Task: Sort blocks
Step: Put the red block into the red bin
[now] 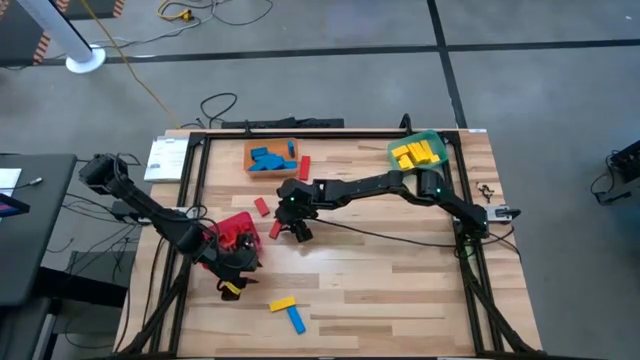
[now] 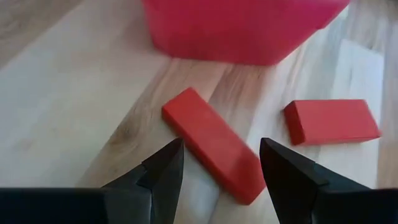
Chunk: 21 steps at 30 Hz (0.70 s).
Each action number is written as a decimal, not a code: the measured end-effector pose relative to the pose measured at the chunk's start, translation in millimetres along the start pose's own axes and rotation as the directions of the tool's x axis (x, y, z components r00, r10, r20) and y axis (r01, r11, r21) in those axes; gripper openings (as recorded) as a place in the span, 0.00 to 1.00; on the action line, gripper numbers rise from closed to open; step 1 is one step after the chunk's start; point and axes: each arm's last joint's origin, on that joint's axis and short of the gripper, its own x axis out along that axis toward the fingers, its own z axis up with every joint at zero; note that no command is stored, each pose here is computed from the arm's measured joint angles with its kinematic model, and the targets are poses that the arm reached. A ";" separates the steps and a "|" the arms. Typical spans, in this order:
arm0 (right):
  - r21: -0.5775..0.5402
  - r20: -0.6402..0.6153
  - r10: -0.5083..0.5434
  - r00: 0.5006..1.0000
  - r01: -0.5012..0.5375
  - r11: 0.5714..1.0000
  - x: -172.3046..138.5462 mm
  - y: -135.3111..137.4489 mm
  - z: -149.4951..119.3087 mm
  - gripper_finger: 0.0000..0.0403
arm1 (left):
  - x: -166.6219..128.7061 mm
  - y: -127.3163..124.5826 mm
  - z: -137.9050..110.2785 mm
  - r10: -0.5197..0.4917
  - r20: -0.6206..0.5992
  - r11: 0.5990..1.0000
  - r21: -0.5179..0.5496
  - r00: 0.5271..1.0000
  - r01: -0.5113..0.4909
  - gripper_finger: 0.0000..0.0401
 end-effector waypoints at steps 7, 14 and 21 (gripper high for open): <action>0.012 0.000 -0.001 1.000 0.001 1.000 8.3 0.8 -5.8 0.56 | -0.6 -2.4 -0.9 -0.009 0.000 1.000 -0.010 1.000 0.009 0.52; 0.073 -0.025 0.028 0.999 -0.026 0.997 14.4 3.6 -13.7 0.56 | -0.6 -2.7 -0.4 -0.011 0.006 1.000 -0.011 1.000 0.011 0.52; 0.125 -0.069 0.053 0.996 -0.044 0.991 13.4 7.0 -16.4 0.52 | -1.0 -4.4 -0.6 -0.018 0.008 1.000 -0.011 1.000 0.018 0.52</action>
